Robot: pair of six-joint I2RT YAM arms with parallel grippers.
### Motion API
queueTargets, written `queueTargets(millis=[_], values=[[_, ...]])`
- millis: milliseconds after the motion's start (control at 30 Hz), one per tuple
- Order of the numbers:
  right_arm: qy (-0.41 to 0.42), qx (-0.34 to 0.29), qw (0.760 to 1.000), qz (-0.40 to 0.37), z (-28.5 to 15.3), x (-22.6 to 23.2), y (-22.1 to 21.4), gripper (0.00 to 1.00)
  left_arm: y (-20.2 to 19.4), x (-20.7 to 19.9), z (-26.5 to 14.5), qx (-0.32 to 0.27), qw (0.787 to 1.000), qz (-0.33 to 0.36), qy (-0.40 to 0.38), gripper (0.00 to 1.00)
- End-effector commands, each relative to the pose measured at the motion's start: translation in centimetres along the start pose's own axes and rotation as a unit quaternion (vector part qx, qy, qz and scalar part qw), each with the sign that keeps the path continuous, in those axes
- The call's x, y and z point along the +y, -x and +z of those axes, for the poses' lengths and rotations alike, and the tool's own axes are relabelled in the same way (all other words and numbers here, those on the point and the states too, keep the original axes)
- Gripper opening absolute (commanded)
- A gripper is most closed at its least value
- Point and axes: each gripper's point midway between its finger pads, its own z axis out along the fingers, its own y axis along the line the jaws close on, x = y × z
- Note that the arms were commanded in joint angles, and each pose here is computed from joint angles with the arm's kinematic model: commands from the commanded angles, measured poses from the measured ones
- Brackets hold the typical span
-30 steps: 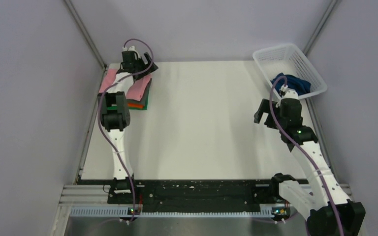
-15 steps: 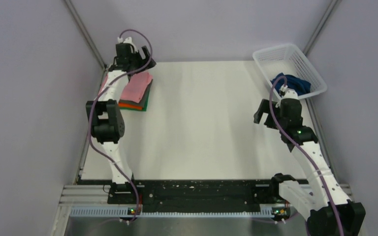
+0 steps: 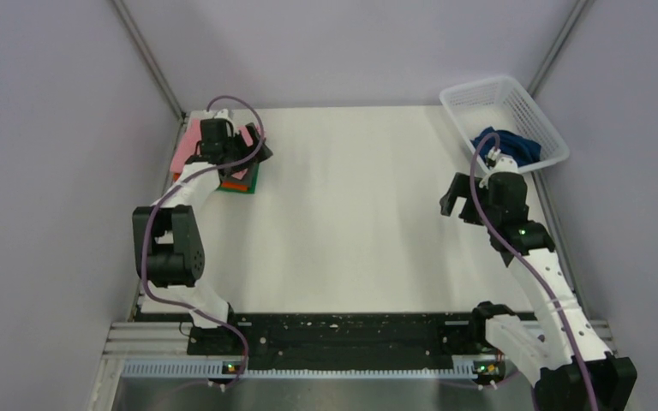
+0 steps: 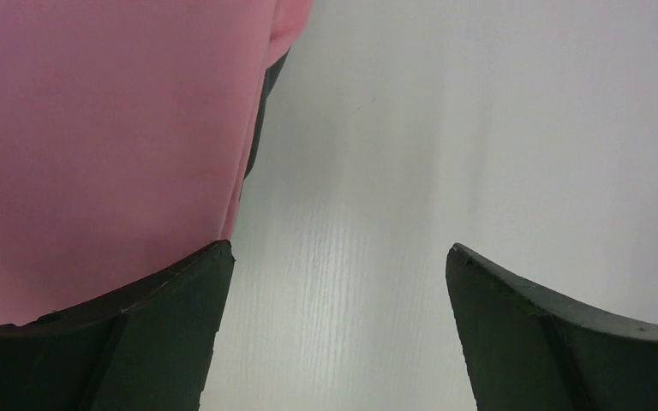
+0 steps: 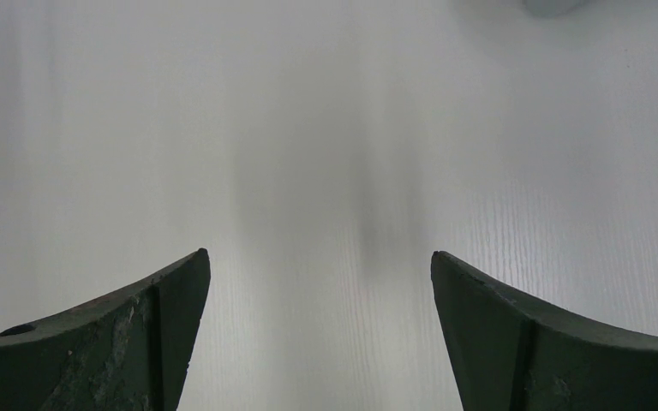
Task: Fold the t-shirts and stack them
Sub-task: Smooth out wrinkles on the folded tshirt
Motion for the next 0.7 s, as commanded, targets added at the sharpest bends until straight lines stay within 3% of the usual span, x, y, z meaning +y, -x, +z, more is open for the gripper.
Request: queueTargets(millis=[0,300,667], values=[[0.021,-0.015,1.0,-0.002,-0.4,0.6,0.4,0.99,2.3,-0.3,0.2,-0.05,0.999,0.021,0.0,0.99],[0.017,-0.011,1.0,-0.002,-0.2,0.5,0.3,0.99,0.4,1.3,1.3,-0.022,1.0,0.005,0.016,0.99],[0.017,-0.006,1.0,-0.002,0.0,0.5,0.1,0.99,-2.4,2.0,2.2,-0.018,0.998,-0.051,-0.032,0.99]])
